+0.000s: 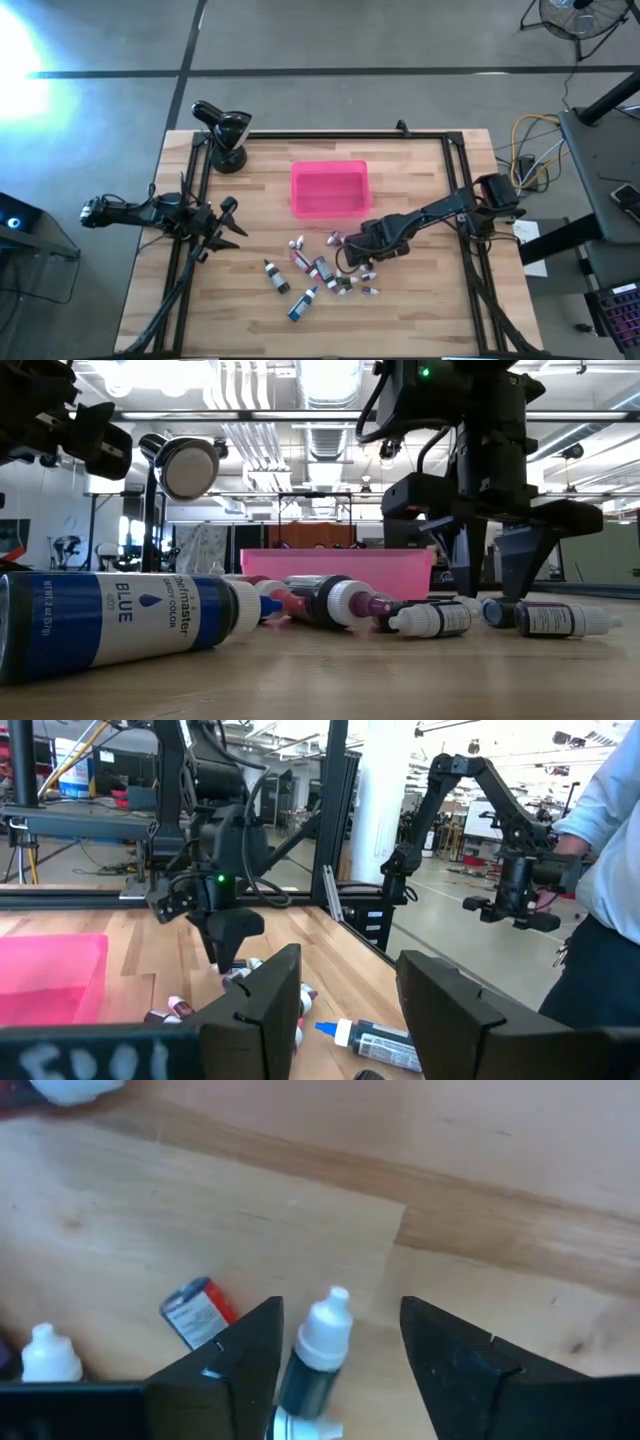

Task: Pick & Place food coloring
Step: Put the brown food coloring bottle into the pink bin

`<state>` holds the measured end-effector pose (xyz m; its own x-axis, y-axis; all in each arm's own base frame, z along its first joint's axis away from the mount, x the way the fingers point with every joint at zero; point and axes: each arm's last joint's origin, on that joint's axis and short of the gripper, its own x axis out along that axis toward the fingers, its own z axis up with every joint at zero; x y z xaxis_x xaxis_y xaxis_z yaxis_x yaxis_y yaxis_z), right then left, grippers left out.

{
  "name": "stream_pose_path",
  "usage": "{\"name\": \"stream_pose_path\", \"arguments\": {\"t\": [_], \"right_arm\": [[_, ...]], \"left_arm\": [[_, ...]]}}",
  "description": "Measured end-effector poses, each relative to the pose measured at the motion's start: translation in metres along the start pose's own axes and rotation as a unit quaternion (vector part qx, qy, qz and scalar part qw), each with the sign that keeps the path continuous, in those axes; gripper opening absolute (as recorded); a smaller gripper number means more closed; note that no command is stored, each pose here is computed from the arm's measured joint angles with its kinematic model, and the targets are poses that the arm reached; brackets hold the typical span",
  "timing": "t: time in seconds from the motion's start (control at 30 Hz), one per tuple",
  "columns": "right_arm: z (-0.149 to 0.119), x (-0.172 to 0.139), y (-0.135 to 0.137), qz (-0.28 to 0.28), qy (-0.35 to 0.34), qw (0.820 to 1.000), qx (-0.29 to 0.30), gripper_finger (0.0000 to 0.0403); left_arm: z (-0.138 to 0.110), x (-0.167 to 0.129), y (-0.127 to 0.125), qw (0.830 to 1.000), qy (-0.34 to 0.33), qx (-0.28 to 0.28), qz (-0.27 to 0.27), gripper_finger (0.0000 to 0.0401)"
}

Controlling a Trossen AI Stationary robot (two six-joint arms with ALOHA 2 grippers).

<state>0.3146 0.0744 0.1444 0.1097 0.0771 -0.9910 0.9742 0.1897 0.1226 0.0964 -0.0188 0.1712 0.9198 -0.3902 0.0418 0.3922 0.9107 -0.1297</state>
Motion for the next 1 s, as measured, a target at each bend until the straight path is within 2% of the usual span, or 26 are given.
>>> {"name": "stream_pose_path", "arguments": {"t": [0.33, 0.77, 0.87, 1.0], "right_arm": [[-0.001, 0.007, 0.0, -0.014, 0.017, 1.0, -0.004, 0.0159], [0.0, 0.004, -0.002, -0.02, 0.016, 0.999, -0.025, 0.0028], [0.0, 0.0, -0.003, -0.016, 0.002, 0.999, -0.033, 0.0026], [0.0, -0.011, -0.005, -0.005, -0.007, 0.998, -0.068, 0.0052]], "left_arm": [[0.0, 0.0, 0.0, 1.0, 0.0, 0.0, 0.0, 0.0142], [0.0, 0.0, 0.0, 1.0, 0.0, 0.0, 0.0, 0.0142], [0.0, 0.0, 0.0, 1.0, 0.0, 0.0, 0.0, 0.0142], [0.0, 0.0, 0.0, 1.0, 0.0, 0.0, 0.0, 0.0142]]}}
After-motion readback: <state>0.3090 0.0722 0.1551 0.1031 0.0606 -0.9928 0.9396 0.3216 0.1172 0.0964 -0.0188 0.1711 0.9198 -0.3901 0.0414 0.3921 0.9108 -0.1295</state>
